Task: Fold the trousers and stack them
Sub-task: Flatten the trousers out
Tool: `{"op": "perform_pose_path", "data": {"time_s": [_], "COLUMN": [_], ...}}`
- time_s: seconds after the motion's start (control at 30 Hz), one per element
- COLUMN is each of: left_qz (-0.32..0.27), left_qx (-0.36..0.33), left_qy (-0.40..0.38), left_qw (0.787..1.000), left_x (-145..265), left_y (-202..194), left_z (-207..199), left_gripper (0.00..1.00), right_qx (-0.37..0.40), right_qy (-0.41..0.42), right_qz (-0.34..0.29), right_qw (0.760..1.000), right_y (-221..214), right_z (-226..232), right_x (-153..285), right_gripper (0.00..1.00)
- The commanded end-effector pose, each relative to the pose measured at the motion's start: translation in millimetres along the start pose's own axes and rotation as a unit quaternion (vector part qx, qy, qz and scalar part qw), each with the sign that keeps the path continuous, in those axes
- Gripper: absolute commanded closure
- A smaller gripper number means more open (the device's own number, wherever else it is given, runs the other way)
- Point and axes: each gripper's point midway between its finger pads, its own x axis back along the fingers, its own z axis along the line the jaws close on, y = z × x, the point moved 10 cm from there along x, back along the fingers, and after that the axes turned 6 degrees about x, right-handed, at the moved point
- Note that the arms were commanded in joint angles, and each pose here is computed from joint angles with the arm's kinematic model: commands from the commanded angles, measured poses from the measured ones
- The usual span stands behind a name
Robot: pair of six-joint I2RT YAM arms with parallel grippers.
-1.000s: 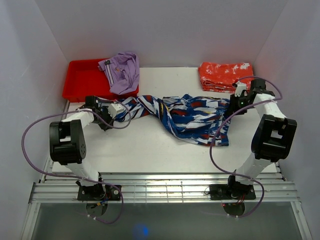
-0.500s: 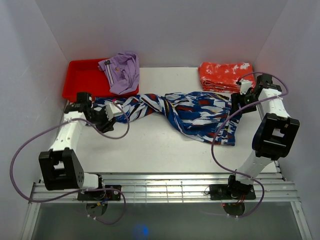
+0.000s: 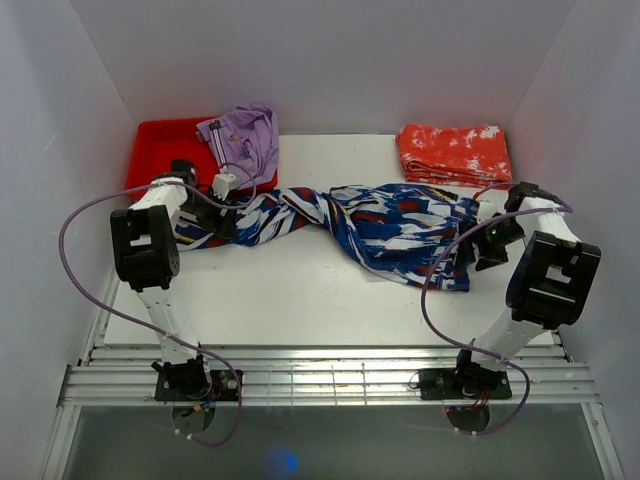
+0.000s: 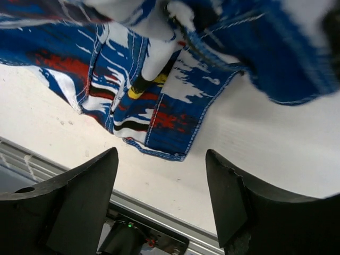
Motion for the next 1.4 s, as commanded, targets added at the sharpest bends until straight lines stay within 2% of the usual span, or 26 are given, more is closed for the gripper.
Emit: {"op": "perform_pose_path", "data": {"time_s": [0.0,0.03,0.13,0.17,0.27,0.3,0.37,0.4,0.43,0.47,0.5,0.67,0.87,0.97,1.0,1.07,1.13,1.17,1.2,1.23,1.27,1.3,1.37], "left_qz": [-0.016,-0.013,0.006,0.01,0.022,0.014,0.016,0.013,0.0,-0.003,-0.01,-0.051,-0.113,-0.168,-0.194,-0.216,-0.24,-0.235,-0.231,-0.247,-0.236,-0.236,-0.235], "left_qx": [0.003,0.004,0.01,0.004,0.002,-0.01,-0.011,-0.014,-0.024,-0.022,-0.027,-0.056,-0.134,-0.192,-0.223,-0.254,-0.324,-0.345,-0.394,-0.433,-0.44,-0.455,-0.503], "left_qy": [0.033,0.035,0.04,0.039,0.023,0.025,0.018,0.019,0.029,0.033,0.04,0.101,0.182,0.219,0.239,0.241,0.262,0.245,0.261,0.293,0.287,0.293,0.314], "left_qw": [0.999,0.999,0.999,0.999,0.999,1.0,1.0,1.0,0.999,0.999,0.999,0.992,0.968,0.942,0.925,0.912,0.877,0.875,0.85,0.816,0.817,0.807,0.77], "left_x": [9,7,2,3,7,16,22,28,39,45,51,92,129,152,167,172,193,180,182,198,181,180,189], "left_y": [11,9,-4,-6,-24,-23,-34,-36,-33,-37,-37,-30,0,18,26,23,20,3,-4,-12,-34,-43,-60], "left_z": [6,7,6,3,-9,-16,-26,-29,-34,-35,-36,-27,-16,-24,-33,-46,-74,-83,-90,-114,-118,-128,-155], "left_gripper": [0.18,0.19,0.31,0.41,0.54,0.62,0.71,0.75,0.88,0.96,1.0,1.0,1.0,1.0,1.0,1.0,1.0,1.0,1.0,1.0,1.0,1.0,1.0], "right_qx": [-0.034,-0.037,-0.049,-0.049,-0.051,-0.051,-0.051,-0.047,-0.041,-0.037,-0.037,-0.035,-0.027,-0.021,-0.02,-0.019,-0.023,-0.024,-0.024,-0.024,-0.024,-0.021,-0.027], "right_qy": [0.041,0.043,0.067,0.071,0.078,0.082,0.084,0.079,0.066,0.058,0.052,0.013,-0.021,-0.028,-0.026,-0.009,0.006,0.008,0.01,0.012,0.016,0.018,0.037], "right_qz": [0.002,0.002,0.008,0.008,0.012,0.013,0.015,0.015,0.019,0.02,0.018,-0.014,-0.022,-0.023,-0.023,-0.027,-0.029,-0.028,-0.026,-0.024,-0.024,-0.023,-0.019], "right_qw": [0.999,0.998,0.997,0.996,0.996,0.995,0.995,0.996,0.997,0.997,0.998,0.999,0.999,0.999,0.999,0.999,0.999,0.999,0.999,0.999,0.999,0.999,0.999], "right_y": [-8,-8,-11,-11,-15,-16,-17,-17,-16,-17,-17,-10,-12,-11,-10,-11,-11,-11,-12,-12,-13,-13,-14], "right_z": [5,3,3,3,0,0,-2,-3,-6,-9,-11,-36,-60,-66,-66,-62,-60,-60,-60,-60,-59,-59,-57], "right_x": [-16,-22,-32,-35,-44,-47,-50,-51,-50,-48,-44,-5,28,34,34,34,32,32,31,31,30,30,27], "right_gripper": [0.28,0.28,0.32,0.36,0.44,0.47,0.65,0.77,0.85,0.92,0.92,0.92,0.92,0.92,0.92,0.92,0.92,0.92,0.92,0.92,0.92,0.92,0.92]}}
